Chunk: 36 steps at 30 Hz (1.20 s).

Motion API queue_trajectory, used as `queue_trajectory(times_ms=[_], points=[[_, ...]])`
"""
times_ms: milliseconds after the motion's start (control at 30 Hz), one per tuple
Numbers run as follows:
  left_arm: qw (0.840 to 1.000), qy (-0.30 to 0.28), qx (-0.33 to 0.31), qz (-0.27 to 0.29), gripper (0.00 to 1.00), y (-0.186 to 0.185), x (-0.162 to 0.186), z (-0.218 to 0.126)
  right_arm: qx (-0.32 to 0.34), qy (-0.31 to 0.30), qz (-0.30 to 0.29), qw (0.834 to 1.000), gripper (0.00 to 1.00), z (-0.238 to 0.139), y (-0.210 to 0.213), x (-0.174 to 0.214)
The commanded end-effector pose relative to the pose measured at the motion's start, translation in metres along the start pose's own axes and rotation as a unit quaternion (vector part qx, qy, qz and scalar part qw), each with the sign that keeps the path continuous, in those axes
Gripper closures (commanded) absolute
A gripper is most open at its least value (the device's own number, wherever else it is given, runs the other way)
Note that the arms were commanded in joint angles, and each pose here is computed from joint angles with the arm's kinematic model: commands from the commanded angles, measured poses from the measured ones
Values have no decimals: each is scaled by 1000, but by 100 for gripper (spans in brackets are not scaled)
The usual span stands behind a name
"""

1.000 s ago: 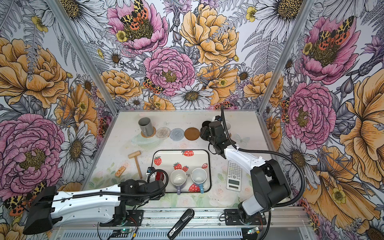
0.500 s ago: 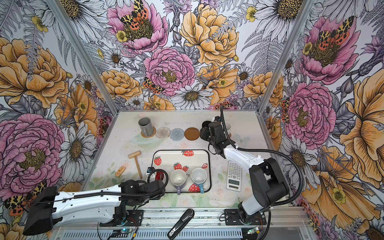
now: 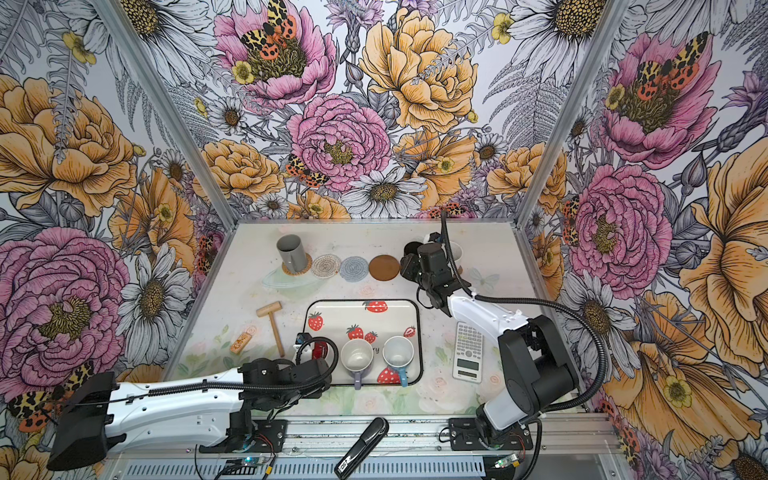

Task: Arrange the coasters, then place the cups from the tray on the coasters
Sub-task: 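Lower the left gripper onto the red mug rim and grasp it, then lift the red mug off the tray and carry it toward the coasters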

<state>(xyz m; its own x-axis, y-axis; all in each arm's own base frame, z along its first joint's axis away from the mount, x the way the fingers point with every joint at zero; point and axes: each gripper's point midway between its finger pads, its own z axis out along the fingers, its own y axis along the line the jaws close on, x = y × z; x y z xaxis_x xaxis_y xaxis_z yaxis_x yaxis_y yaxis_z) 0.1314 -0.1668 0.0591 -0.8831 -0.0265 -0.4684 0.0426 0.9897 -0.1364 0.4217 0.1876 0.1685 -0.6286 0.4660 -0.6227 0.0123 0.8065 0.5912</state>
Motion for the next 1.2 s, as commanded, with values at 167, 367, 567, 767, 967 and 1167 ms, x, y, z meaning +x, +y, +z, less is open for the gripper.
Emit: queue_trajectory(times_ms=[167, 367, 567, 767, 967, 1167], points=[[999, -40, 16, 7, 100, -25, -41, -28, -27, -25, 1, 999, 59, -16, 21, -29], [999, -48, 7, 9, 100, -21, -63, -35, -29, -26, 2, 999, 59, -21, 21, -33], [998, -65, -2, 8, 100, -14, -90, -42, -31, -31, 4, 999, 59, -28, 21, -35], [996, -86, -17, 5, 100, -4, -122, -47, -27, -34, 6, 999, 59, -37, 18, -34], [994, -97, -45, 10, 100, 8, -157, -48, -21, -34, 7, 999, 59, -42, 11, -28], [992, -109, -64, 13, 100, 13, -194, -42, -17, -35, 7, 999, 59, -45, 8, -28]])
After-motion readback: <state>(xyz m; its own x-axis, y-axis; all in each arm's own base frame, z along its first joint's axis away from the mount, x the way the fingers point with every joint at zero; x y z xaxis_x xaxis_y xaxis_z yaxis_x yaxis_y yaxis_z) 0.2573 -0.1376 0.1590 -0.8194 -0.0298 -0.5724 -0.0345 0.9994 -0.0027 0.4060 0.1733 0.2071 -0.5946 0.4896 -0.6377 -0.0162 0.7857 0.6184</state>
